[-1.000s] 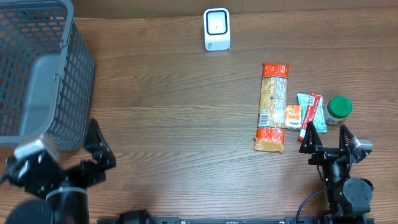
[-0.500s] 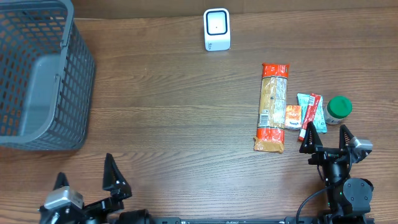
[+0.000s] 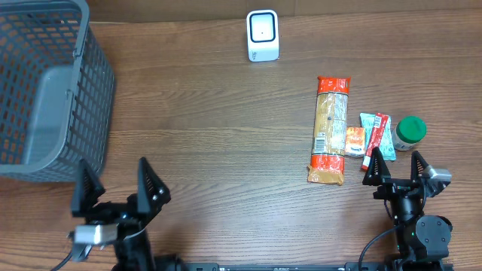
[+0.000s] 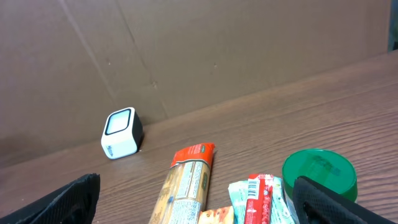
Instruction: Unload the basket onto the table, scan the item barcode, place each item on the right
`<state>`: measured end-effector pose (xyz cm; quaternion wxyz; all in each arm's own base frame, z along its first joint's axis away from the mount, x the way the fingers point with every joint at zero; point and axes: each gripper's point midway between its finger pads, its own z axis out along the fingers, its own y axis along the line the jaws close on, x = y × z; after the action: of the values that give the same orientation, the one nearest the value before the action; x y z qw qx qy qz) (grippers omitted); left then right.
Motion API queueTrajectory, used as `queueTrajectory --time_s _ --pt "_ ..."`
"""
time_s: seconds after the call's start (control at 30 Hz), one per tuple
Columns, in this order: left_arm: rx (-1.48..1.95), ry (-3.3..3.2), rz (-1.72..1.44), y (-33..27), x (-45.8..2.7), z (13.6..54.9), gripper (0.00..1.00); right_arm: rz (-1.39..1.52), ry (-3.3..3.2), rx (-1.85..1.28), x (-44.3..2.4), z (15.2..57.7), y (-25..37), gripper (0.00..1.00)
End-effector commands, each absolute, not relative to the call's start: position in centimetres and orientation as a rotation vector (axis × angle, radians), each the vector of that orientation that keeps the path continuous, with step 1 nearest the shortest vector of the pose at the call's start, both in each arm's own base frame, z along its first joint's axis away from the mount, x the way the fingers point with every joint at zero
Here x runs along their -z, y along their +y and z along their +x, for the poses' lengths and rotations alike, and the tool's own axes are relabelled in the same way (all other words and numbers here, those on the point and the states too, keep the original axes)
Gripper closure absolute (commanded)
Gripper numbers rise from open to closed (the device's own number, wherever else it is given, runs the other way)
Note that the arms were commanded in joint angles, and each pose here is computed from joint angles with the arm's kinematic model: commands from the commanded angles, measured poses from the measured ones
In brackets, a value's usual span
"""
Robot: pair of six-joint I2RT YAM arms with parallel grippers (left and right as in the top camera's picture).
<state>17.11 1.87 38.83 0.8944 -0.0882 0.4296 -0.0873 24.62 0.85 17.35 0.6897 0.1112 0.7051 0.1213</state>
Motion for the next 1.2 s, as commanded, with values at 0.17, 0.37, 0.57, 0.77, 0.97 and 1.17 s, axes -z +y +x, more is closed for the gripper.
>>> queueTrajectory --time_s 0.17,0.37,0.57,0.77,0.97,1.17 --pt "0.205 1.119 -0.208 1.8 -28.7 22.1 0.00 0.245 1.576 -0.268 -17.1 24.6 0.8 0.00" --pt "0.194 1.339 -0.264 2.2 -22.6 24.0 0.00 0.245 1.576 -0.268 -17.1 24.6 0.8 0.00" --pt "0.130 1.589 -0.367 3.3 -16.1 24.4 0.00 0.245 1.576 -0.268 -17.1 24.6 0.8 0.00" --pt "0.012 1.635 -0.196 2.7 -15.6 24.5 0.00 0.245 1.576 -0.268 -17.1 24.6 0.8 0.00" --pt "0.009 1.635 -0.198 2.8 -15.6 24.4 0.00 0.245 1.576 -0.268 -17.1 24.6 0.8 0.00" --pt "0.009 1.635 -0.198 2.8 -15.6 24.4 0.00 0.245 1.576 -0.268 -17.1 24.6 0.8 0.00"
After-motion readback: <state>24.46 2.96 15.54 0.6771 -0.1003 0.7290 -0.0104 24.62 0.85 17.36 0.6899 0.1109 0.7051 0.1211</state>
